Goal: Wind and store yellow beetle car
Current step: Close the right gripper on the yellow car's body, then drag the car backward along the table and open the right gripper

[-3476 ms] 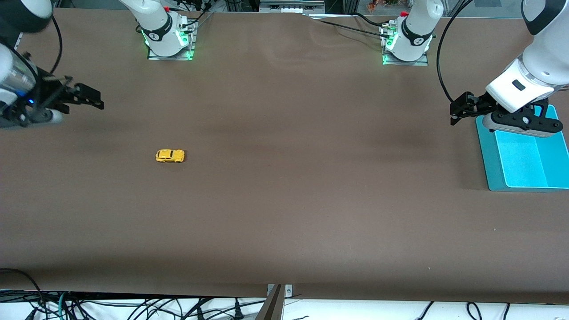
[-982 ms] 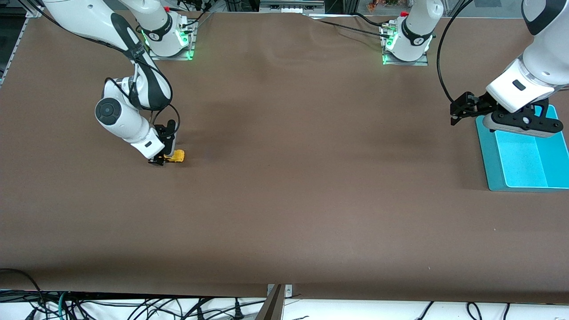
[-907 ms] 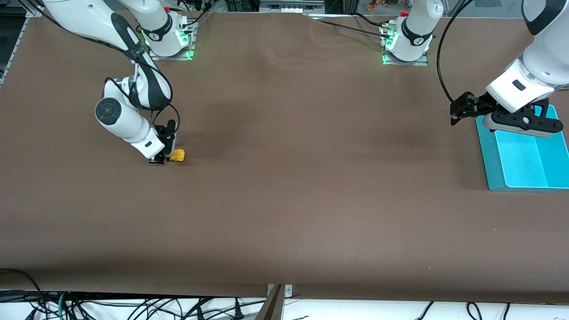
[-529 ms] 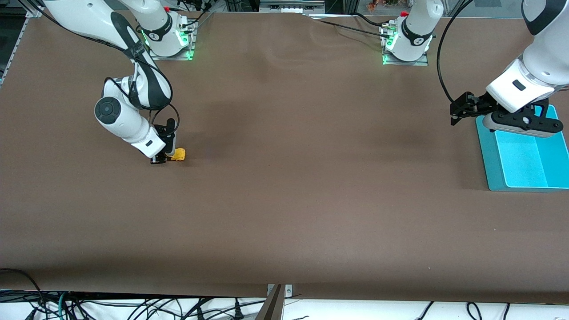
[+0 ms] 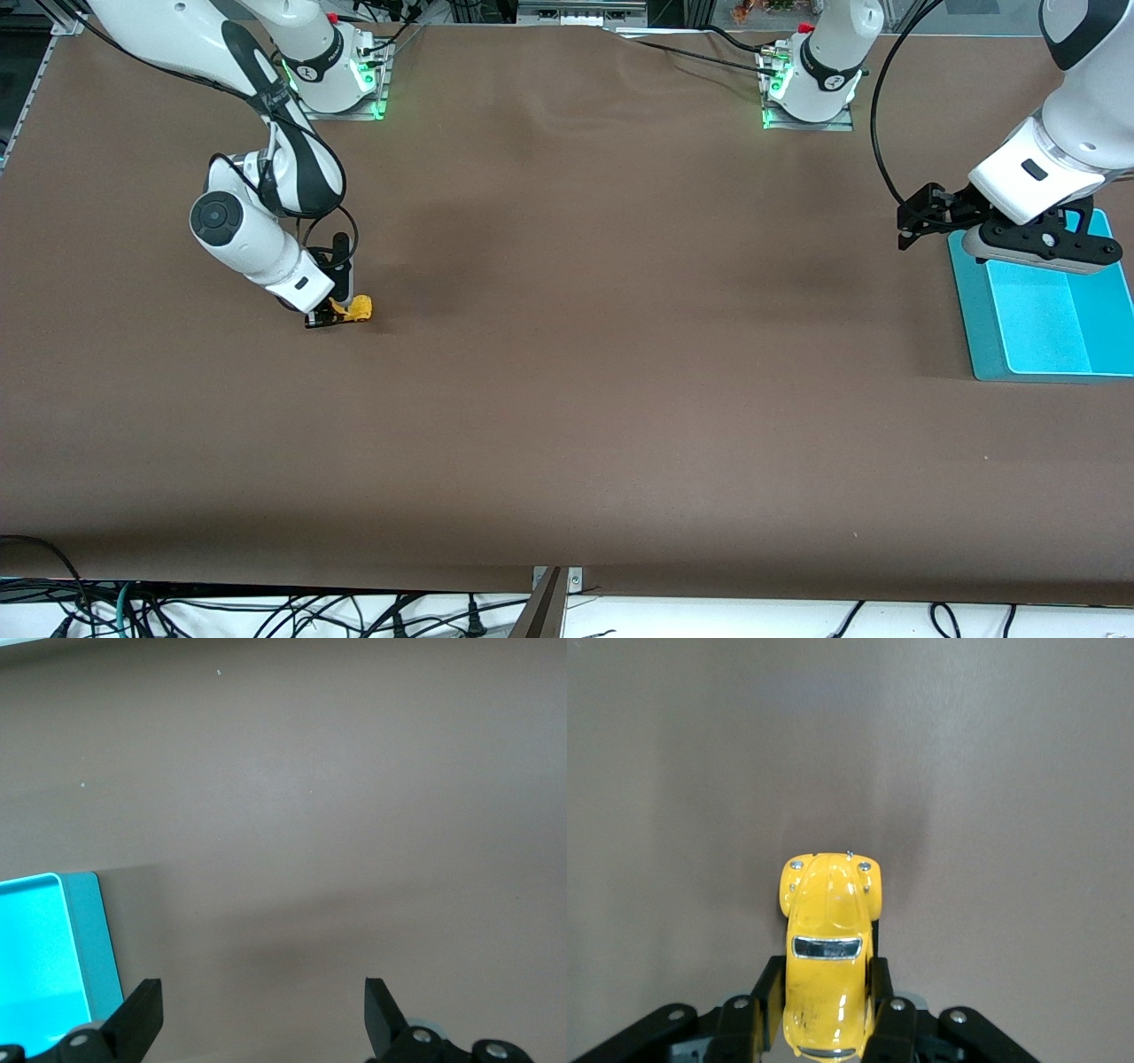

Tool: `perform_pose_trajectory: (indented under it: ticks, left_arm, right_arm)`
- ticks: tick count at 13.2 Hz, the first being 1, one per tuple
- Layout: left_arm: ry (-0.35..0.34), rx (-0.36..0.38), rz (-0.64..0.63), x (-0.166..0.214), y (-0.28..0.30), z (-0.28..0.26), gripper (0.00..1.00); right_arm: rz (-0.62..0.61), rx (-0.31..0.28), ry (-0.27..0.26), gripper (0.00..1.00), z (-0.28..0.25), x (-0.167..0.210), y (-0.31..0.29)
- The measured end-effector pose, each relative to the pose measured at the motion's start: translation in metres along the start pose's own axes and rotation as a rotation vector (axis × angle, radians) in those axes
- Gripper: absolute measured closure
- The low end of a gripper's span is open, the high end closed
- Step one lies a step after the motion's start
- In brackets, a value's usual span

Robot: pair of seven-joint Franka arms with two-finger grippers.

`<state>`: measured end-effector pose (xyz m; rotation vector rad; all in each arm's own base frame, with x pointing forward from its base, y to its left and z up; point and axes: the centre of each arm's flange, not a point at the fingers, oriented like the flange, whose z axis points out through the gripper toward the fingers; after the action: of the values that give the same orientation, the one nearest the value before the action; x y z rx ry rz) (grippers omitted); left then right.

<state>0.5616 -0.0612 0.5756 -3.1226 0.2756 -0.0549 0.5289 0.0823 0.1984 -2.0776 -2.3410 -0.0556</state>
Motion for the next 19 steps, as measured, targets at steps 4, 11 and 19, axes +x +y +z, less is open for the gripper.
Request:
perform_pose_trajectory:
  ticks: [4, 11, 19]
  left_arm:
    - [0.0, 0.0, 0.0, 0.0, 0.0, 0.0, 0.0]
    - [0.0, 0.0, 0.001, 0.0, 0.0, 0.0, 0.0]
    - [0.0, 0.0, 0.001, 0.0, 0.001, 0.0, 0.0]
  right_arm:
    - [0.011, -0.003, 0.0, 0.57, -0.001, -0.014, 0.0]
    - [0.037, -0.019, -0.008, 0.57, -0.005, -0.131, -0.01]
    - [0.025, -0.019, 0.015, 0.57, -0.007, -0.193, -0.021]
